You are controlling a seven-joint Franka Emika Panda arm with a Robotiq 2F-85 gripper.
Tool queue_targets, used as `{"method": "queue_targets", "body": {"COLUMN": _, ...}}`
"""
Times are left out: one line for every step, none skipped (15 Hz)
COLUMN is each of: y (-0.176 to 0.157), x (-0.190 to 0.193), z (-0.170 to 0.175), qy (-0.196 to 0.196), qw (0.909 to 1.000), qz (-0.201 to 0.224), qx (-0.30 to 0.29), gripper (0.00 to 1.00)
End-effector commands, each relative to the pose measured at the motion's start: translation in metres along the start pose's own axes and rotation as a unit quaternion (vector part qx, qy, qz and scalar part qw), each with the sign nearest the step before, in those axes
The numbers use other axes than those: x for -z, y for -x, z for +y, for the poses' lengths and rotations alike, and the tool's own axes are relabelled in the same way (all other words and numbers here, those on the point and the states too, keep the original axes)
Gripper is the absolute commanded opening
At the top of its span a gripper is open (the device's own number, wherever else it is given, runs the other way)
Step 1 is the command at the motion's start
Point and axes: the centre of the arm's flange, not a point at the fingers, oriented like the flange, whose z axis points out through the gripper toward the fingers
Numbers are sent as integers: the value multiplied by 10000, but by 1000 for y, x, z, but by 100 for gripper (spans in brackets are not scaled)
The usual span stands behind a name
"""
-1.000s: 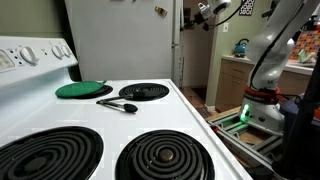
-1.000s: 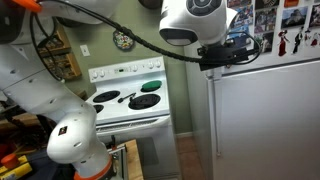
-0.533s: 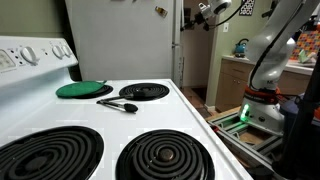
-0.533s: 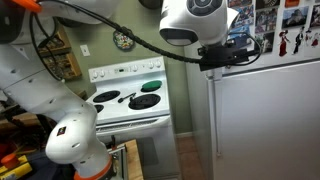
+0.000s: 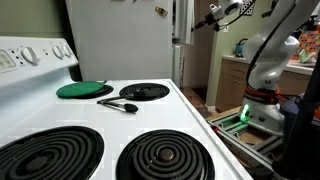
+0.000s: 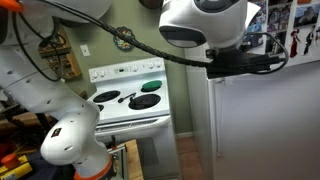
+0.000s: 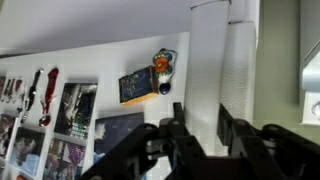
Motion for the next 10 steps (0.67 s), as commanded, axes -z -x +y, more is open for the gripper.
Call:
{"method": "queue_targets", "body": {"y": 25, "x": 35, "z": 25, "qy": 201, "qw": 9997, "qz": -20, "qx": 96, "gripper": 11}}
{"method": "queue_targets", "body": {"y": 29, "x": 42, "z": 29, "qy": 277, "qw": 9996, "qz": -39, "qx": 102, "gripper": 11}}
{"method": "queue_targets", "body": {"y": 31, "x": 48, "z": 33, "qy": 357, "qw": 9993, "qz": -23, "qx": 97, "gripper": 61}}
{"method": "queue_targets", "body": {"y": 33, "x": 54, "z": 37, "qy": 429, "qw": 9990, "qz": -59, "qx": 106, "gripper": 63}}
{"method": "queue_targets", "body": {"y": 34, "x": 59, "z": 39, "qy": 484, "qw": 9987, "qz": -57, "qx": 121, "gripper": 69}}
{"method": "queue_targets", "body": {"y": 33, "x": 63, "z": 41, "qy": 511, "qw": 9986, "qz": -42, "qx": 156, "gripper": 75}}
{"method": "queue_targets", "body": {"y": 32, "x": 66, "z": 43, "qy": 529, "qw": 9984, "qz": -27, "qx": 198, "gripper": 84}}
{"method": "queue_targets", "body": {"y": 31, "x": 70, "z": 44, "qy": 532, "qw": 9982, "qz": -48, "qx": 259, "gripper": 90}}
{"method": "queue_targets", "body": {"y": 31, "x": 72, "z": 46, "qy": 503, "qw": 9982, "qz": -59, "qx": 325, "gripper": 97}}
{"method": "queue_targets", "body": {"y": 32, "x": 75, "z": 48, "qy": 478, "qw": 9979, "qz": -95, "qx": 416, "gripper": 100}}
